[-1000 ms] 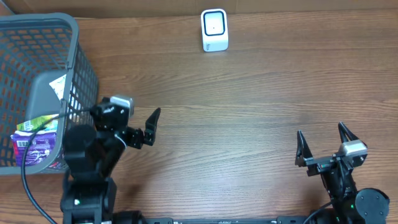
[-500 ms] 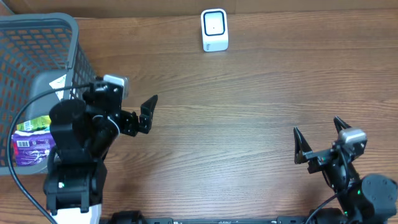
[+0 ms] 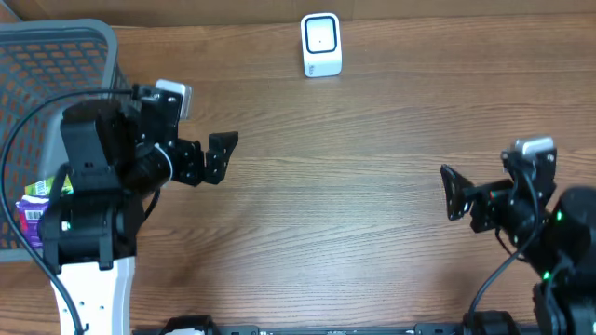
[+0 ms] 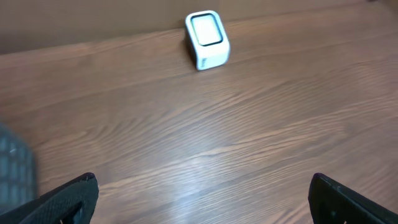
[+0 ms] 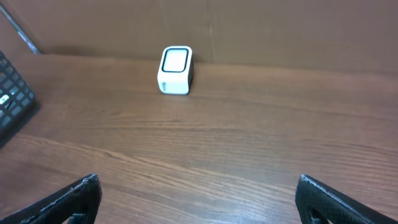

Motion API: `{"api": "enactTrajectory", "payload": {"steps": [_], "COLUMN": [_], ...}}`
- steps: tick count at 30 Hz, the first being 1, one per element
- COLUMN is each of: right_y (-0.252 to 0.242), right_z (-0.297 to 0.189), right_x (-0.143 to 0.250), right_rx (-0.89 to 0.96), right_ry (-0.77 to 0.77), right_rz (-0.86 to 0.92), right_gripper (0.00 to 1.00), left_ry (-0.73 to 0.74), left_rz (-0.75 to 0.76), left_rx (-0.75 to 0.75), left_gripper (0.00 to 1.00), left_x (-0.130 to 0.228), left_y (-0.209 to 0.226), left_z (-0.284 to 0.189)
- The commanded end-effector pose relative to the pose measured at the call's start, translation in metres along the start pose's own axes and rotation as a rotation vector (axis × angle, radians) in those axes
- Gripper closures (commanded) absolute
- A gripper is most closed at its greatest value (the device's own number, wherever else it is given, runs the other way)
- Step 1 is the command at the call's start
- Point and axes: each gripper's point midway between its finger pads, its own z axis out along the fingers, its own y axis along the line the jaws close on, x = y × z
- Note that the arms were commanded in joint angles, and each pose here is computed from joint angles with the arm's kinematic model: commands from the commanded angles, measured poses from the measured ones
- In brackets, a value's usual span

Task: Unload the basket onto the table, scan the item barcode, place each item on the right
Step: 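Raise the left gripper and move it over the grey basket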

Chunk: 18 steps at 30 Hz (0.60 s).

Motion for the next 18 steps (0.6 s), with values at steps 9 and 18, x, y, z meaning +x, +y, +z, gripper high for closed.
{"api": "enactTrajectory", "payload": {"steps": [9, 18], "right_y": [0.004, 0.018], "right_z": [0.02, 0.024], "right_x": [0.005, 0.005], "right_rx": [-0.051, -0.143], "right_ry": [0.091, 0.1], "right_rz": [0.029, 0.035], "right_gripper": [0.0, 0.0], "left_ry": [0.044, -0.005], "left_rz": [-0.145, -0.233], "left_rx": [0.096, 0.022], "left_gripper": [0.0, 0.12], "left_x": [0.003, -0.012], "left_y": [-0.013, 0.001], "left_z": [0.004, 0.006]}}
